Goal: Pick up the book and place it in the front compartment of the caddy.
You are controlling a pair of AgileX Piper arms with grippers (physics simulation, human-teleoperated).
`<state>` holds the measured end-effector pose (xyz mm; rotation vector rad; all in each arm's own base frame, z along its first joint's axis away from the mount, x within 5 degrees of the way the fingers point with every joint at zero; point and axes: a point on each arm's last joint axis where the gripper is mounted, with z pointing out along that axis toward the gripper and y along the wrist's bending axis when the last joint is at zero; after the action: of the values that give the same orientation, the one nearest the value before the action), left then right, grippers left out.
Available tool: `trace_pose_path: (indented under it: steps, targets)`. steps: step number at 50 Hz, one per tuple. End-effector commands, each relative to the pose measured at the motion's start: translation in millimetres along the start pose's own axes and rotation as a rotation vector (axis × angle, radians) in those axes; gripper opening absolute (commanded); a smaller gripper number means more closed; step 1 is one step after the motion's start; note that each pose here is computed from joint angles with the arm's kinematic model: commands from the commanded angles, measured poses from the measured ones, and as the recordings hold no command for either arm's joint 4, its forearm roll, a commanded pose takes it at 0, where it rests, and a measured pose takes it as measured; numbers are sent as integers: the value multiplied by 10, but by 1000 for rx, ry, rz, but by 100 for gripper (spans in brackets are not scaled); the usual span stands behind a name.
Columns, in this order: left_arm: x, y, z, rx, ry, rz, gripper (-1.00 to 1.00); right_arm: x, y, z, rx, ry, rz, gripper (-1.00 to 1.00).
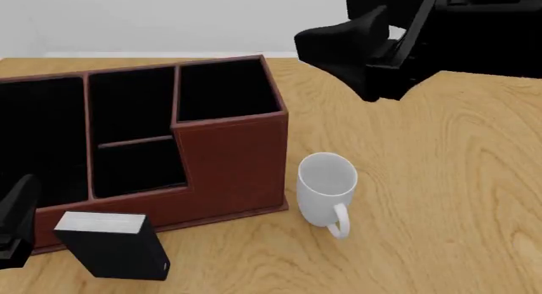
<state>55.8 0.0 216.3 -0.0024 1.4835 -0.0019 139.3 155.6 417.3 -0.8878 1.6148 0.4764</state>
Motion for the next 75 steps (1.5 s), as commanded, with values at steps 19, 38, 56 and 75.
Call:
trace_pose_path:
  steps: [19,38,56,75]
  targets:
    - [0,0,0,0,0,0,100,-75,1054,982,-359,275,-139,100]
    - [0,0,0,0,0,0,100,56,1408,1345,-435,407,-232,100]
    - [0,0,0,0,0,0,100,210,1555,1721,-456,557,-282,100]
    - [0,0,0,0,0,0,100,396,1579,2045,-457,633,-322,100]
